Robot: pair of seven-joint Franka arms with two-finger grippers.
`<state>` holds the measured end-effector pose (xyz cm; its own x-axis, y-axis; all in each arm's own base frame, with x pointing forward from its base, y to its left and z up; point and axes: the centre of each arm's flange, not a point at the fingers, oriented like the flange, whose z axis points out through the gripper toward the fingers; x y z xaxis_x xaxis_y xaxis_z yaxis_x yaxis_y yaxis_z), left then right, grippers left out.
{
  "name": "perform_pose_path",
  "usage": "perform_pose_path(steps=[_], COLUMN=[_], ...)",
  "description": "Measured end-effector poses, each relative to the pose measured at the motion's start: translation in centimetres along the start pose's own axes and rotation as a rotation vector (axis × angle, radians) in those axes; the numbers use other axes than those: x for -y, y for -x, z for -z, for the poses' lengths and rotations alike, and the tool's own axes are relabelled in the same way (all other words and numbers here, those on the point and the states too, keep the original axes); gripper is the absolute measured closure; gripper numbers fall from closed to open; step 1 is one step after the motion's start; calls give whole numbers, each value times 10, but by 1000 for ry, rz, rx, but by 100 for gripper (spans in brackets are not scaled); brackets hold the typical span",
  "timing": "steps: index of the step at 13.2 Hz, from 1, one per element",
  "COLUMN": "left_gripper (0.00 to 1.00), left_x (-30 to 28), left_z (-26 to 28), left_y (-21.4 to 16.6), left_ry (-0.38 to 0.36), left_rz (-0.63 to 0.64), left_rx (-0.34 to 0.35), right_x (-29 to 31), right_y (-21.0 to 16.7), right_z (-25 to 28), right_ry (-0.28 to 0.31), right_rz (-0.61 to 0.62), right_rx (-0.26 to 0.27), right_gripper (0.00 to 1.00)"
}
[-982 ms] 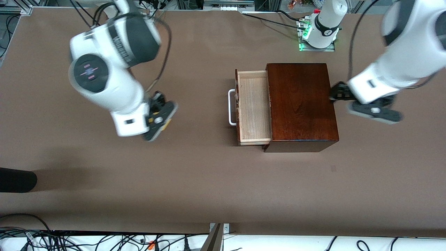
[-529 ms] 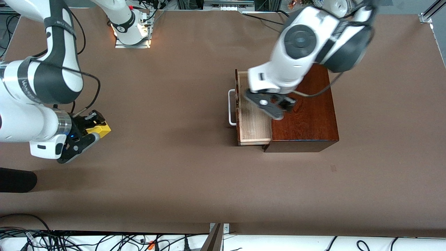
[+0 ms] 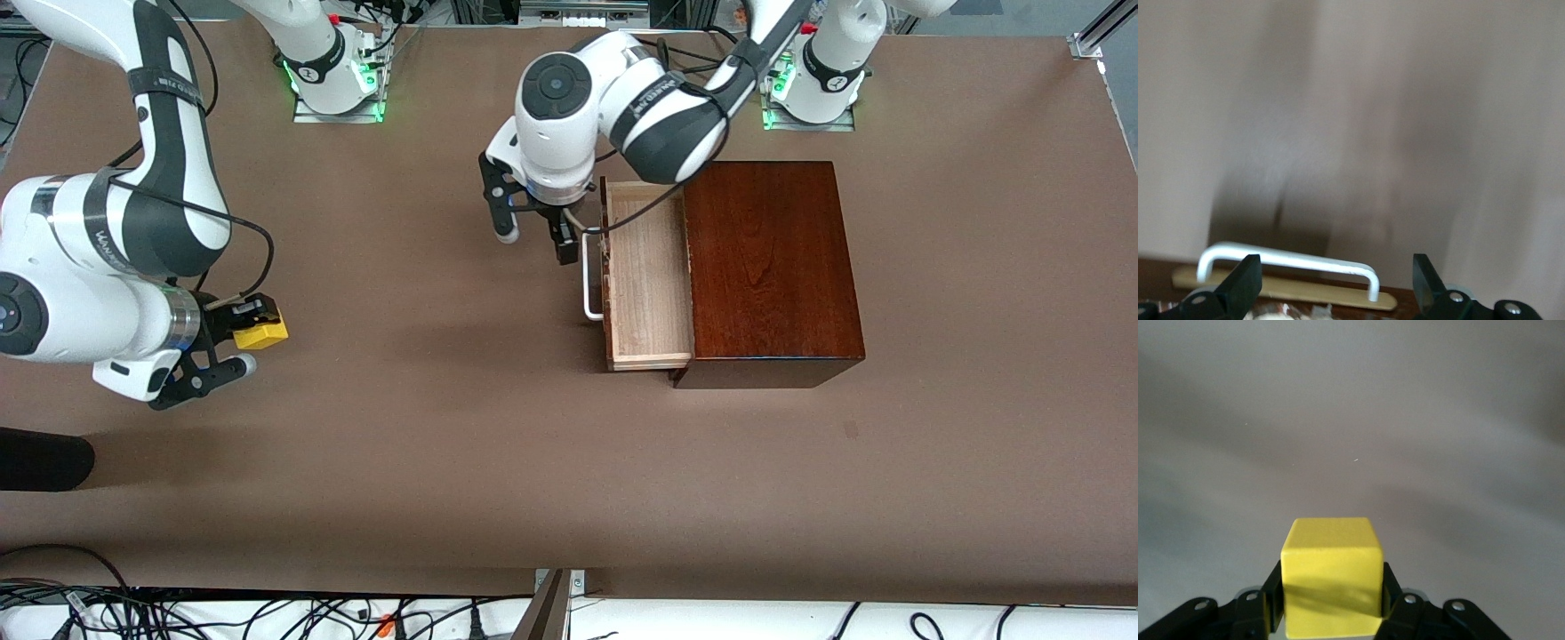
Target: Open drawer, take yellow block, close drawer
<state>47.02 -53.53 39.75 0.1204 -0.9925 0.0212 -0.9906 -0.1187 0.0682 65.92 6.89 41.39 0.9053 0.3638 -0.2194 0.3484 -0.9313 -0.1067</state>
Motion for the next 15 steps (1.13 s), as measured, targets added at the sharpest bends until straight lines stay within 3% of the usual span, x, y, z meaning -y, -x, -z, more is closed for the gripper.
perform_pose_path(steps=[2, 4, 9, 12, 15], left_gripper=[0, 0, 0, 0, 0], left_x=[4, 9, 7, 7, 14], left_z=[-9, -29, -80, -86, -78], left_y=[3, 9, 23, 25, 31], left_ry=[-18, -20, 11, 9, -1], left_rz=[-148, -204, -216, -212, -196], left_rx=[33, 79, 116, 113, 109], right_x=[8, 29, 68, 67, 60], right_y=[23, 43, 58, 63, 61], right_z=[-15, -36, -117, -165, -199], right_ry=[7, 8, 14, 55, 65], right_rz=[-48, -103, -252, -263, -266], right_rx=[-26, -29, -86, -131, -132], right_gripper=[44, 44, 44, 44, 44])
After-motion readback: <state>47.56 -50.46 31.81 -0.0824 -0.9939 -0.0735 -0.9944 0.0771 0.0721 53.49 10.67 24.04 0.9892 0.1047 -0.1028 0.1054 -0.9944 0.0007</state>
